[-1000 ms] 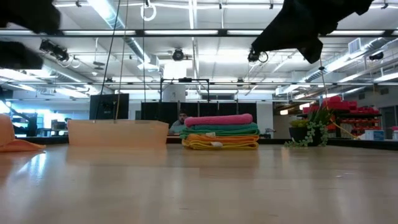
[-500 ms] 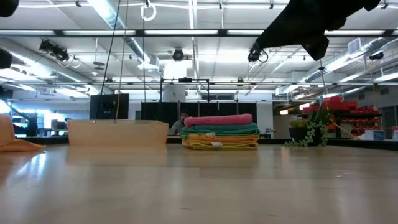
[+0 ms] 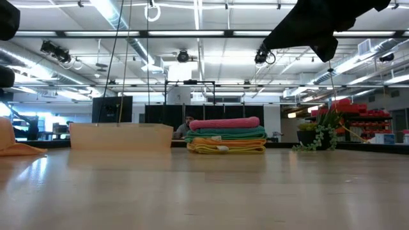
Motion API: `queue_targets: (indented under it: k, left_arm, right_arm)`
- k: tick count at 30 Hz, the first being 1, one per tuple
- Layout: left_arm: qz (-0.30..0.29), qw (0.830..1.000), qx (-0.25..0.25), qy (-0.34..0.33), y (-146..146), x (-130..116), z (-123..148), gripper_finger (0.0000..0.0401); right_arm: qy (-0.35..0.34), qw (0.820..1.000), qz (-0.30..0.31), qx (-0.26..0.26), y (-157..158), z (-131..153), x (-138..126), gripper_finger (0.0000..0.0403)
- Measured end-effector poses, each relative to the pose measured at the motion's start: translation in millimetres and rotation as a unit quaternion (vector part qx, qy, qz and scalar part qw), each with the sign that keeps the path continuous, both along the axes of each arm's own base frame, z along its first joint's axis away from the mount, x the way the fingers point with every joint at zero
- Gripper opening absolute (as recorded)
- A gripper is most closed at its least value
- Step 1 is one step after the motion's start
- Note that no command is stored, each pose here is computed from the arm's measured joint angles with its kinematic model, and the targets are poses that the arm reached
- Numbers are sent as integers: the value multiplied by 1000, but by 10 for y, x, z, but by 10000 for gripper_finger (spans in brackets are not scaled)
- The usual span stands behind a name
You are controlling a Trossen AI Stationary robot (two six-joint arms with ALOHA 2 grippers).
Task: Fold microfiber towels
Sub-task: Fold the orange towel
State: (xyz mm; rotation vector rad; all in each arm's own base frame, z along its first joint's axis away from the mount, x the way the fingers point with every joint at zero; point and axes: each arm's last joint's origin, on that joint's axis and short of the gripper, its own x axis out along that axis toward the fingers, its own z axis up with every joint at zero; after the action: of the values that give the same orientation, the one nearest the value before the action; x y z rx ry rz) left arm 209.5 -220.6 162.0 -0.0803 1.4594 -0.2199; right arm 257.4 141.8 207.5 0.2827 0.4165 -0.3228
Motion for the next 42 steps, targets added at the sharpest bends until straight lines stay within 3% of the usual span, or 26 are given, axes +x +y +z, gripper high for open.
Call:
queue_targets:
  k: [5, 8, 10, 13, 18, 24, 28, 31, 34, 37, 40, 42]
  left_arm:
    - [-6, 1000, -21, 22, -12, -13, 2, 120]
    - [-12, 998, -43, 35, -30, -16, 7, 72]
    - [-10, 998, -53, 30, -38, 23, 35, 26]
    - [-6, 998, -66, -4, -43, 178, 178, 13]
    - [-54, 989, -40, -131, 4, 571, 675, 7]
    - [-105, 947, 32, -302, 268, 1044, 1450, 6]
    - [-101, 923, 43, -369, 494, 1226, 1888, 10]
    - [-87, 918, 46, -385, 610, 1267, 2068, 8]
    - [-67, 930, 42, -358, 633, 1232, 2055, 6]
    - [-36, 961, 45, -271, 591, 1107, 1887, 10]
    - [-4, 982, 64, -175, 525, 967, 1493, 6]
    - [5, 987, 74, -143, 484, 904, 1208, 5]
  right_arm:
    - [0, 1000, -1, 2, 0, 0, 0, 12]
    - [-1, 1000, -1, 2, 0, 1, 0, 12]
    - [-1, 1000, -1, 2, 0, 1, 0, 12]
    - [3, 1000, 5, 0, 2, -2, 0, 12]
    - [31, 998, 41, -28, 50, -33, -47, 12]
    - [90, 993, 47, -55, 64, -130, -162, 12]
    - [128, 991, 19, -37, 8, -131, -304, 12]
    - [142, 989, -9, -41, -50, -46, -483, 12]
    - [136, 989, -7, -48, -63, 69, -640, 12]
    - [118, 992, 9, -49, -31, 145, -698, 12]
    - [88, 995, -7, -39, 24, 132, -652, 12]
    - [84, 996, -15, -41, 56, 50, -552, 12]
